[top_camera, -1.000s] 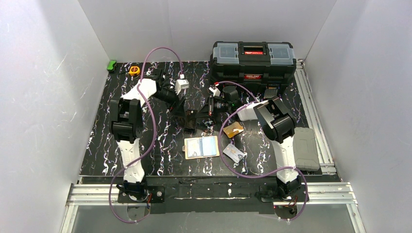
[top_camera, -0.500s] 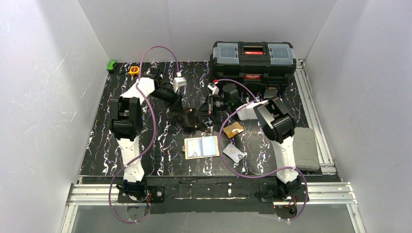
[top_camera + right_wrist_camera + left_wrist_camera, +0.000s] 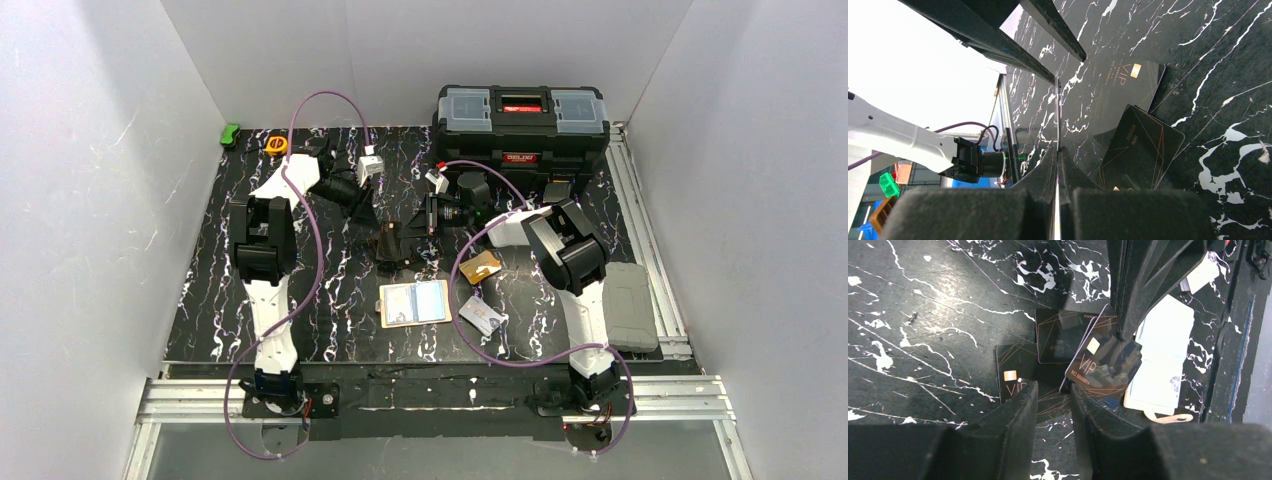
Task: Put the credit cards into the card holder
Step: Pick up the credit card from the center of the board.
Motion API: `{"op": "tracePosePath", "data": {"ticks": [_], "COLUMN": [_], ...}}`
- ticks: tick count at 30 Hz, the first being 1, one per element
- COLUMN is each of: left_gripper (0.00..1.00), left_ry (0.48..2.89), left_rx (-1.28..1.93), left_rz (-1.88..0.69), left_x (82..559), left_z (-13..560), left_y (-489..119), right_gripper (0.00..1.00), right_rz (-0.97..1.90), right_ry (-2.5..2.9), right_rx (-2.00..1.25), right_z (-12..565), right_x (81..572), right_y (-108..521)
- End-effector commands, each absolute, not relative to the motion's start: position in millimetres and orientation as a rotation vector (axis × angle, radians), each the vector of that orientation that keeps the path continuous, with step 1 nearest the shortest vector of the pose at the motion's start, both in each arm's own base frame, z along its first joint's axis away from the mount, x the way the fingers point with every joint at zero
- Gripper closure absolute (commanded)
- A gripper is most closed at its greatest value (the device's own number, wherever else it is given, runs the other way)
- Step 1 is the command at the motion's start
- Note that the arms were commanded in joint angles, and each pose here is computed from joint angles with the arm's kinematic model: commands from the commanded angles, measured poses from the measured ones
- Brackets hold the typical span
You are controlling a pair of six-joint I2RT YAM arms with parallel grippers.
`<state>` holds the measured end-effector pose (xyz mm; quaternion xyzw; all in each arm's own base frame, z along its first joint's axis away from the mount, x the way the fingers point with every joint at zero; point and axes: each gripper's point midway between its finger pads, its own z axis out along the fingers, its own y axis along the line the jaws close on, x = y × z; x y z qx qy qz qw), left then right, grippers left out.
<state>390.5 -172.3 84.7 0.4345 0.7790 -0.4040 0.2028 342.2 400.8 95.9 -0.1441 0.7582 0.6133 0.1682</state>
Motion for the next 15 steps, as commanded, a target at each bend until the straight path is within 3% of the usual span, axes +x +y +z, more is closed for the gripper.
{"op": "tracePosePath", "data": {"ticks": [1, 8, 11, 15], "left_gripper": [0.73, 0.91, 0.99, 1.0], "left_ry": [2.153, 2.16, 2.161, 2.168], "left_rx": [1.222, 1.236, 1.234, 1.237], "left_rz": [-1.232, -1.252, -1.247, -1.219], "left_x": [378.2, 375.2, 375.9, 377.7], "left_z": [96.9, 98.1, 97.6, 95.1], "left_y": [-176.4, -174.8, -173.4, -170.6], "right_gripper": [0.99, 0.99, 0.89, 0.89], "right_rz": [1.77, 1.761, 1.749, 1.747], "right_ry": [2.042, 2.072, 2.101, 2.126], "right_rx": [-0.497, -0.474, -0.453, -0.437], "right_z": [119.9, 109.8, 100.9, 91.7], "right_x": [347.2, 348.7, 350.2, 350.8], "right_y": [410.7, 410.7, 410.1, 410.2]}}
